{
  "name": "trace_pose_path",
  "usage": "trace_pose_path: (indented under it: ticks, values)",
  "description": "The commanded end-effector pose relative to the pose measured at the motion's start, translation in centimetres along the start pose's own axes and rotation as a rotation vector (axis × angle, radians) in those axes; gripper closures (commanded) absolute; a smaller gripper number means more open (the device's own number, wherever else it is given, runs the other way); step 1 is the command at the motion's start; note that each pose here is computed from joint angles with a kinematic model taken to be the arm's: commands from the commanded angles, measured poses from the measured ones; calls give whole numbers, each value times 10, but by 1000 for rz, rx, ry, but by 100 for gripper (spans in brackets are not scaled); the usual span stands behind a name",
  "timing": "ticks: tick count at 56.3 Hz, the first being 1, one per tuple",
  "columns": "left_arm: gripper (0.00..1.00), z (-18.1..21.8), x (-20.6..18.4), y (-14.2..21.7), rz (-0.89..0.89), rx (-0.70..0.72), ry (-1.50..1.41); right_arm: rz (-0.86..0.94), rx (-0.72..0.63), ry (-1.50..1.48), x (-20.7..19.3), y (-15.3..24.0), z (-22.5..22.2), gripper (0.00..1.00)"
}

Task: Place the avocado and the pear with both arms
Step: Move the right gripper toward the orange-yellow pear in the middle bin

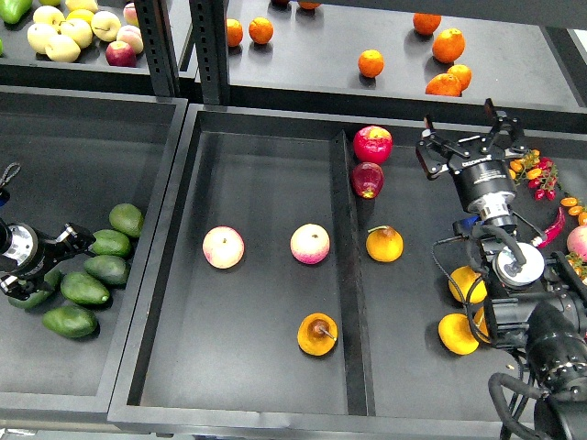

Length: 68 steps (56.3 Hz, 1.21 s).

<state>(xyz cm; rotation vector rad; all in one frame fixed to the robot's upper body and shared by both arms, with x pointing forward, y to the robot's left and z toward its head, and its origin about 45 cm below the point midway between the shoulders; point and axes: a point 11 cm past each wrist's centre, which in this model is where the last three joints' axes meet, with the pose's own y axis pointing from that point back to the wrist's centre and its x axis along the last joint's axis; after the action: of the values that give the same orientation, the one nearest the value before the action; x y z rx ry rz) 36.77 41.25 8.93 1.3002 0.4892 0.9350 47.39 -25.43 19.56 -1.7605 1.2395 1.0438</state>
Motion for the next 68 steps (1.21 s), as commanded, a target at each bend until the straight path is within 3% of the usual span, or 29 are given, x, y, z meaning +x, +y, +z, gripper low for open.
trace_pose_path:
  ticks: [1,9,17,20,47,52,68]
  values:
    - [1,3,-1,0,-4,-9,7,-18,-48,33,-10,-9,7,0]
    - [1,4,-1,1,-6,-19,14,-48,-239,133,-22,-15,41,1]
    - [1,8,-3,1,-12,-32,18,-21,-719,423,-26,-6,59,1]
    - [1,9,-4,0,-15,-35,19,-7,-811,512,-25,-4,61,1]
    - [1,50,-48,-13,-98,-98,-12,7,-1029,735,-20,7,82,1]
    - [1,62,-53,-12,-108,-122,-16,13,-1168,791,-4,30,104,1]
    - [1,64,-54,-11,-110,-128,-16,102,-1314,943,25,56,81,1]
